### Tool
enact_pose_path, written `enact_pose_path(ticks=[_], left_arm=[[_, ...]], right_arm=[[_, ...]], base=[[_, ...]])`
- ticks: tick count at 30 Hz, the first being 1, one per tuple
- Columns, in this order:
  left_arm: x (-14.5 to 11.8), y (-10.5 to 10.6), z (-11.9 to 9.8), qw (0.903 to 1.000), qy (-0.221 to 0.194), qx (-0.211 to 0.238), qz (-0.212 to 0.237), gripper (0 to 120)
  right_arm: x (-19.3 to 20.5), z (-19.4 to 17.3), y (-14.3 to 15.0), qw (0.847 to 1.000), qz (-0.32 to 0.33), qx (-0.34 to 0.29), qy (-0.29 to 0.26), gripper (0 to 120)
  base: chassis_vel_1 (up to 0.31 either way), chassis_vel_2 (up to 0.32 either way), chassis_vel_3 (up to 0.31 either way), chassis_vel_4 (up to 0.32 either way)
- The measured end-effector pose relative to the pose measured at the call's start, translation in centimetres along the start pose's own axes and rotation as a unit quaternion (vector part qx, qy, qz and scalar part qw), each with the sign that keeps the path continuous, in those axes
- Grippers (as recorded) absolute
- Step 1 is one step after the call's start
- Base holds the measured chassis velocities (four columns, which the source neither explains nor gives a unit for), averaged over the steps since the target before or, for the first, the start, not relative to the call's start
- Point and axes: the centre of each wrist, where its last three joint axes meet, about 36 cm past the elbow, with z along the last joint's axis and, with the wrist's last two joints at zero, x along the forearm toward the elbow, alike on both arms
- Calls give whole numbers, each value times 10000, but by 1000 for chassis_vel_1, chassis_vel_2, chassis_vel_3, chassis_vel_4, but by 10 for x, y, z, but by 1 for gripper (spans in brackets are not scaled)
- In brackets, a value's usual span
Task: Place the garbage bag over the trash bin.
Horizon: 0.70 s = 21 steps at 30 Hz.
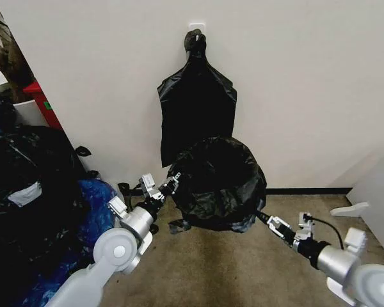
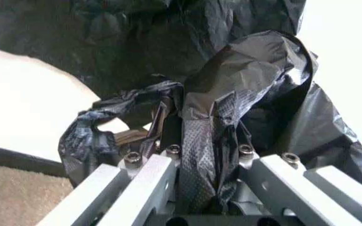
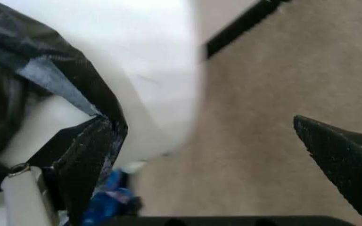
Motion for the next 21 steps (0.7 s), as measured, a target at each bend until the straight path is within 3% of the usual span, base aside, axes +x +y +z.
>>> enact_pose_path(ticks=[6, 14, 17, 19, 21], left_arm=[[-1, -4, 3, 9998, 54, 144, -88, 5], [-7, -2, 5, 9994, 93, 18, -320, 5], [-10, 4, 7, 9983, 117, -274, -502, 5], [-10, 5, 9, 9971, 146, -444, -593, 5], [-10, 5, 10, 9967, 149, -518, -612, 5]], right_arm=[[-1, 19, -22, 9997, 153, 185, -12, 100], [18, 28, 6, 9890, 189, 1401, -436, 100], [29, 42, 9, 9627, 120, 2599, -740, 100], [36, 50, 11, 9371, 22, 3354, -967, 100], [38, 51, 13, 9293, -15, 3539, -1052, 100]], base=[[0, 0, 0, 0], [0, 0, 0, 0], [0, 0, 0, 0], [0, 0, 0, 0], [0, 0, 0, 0]])
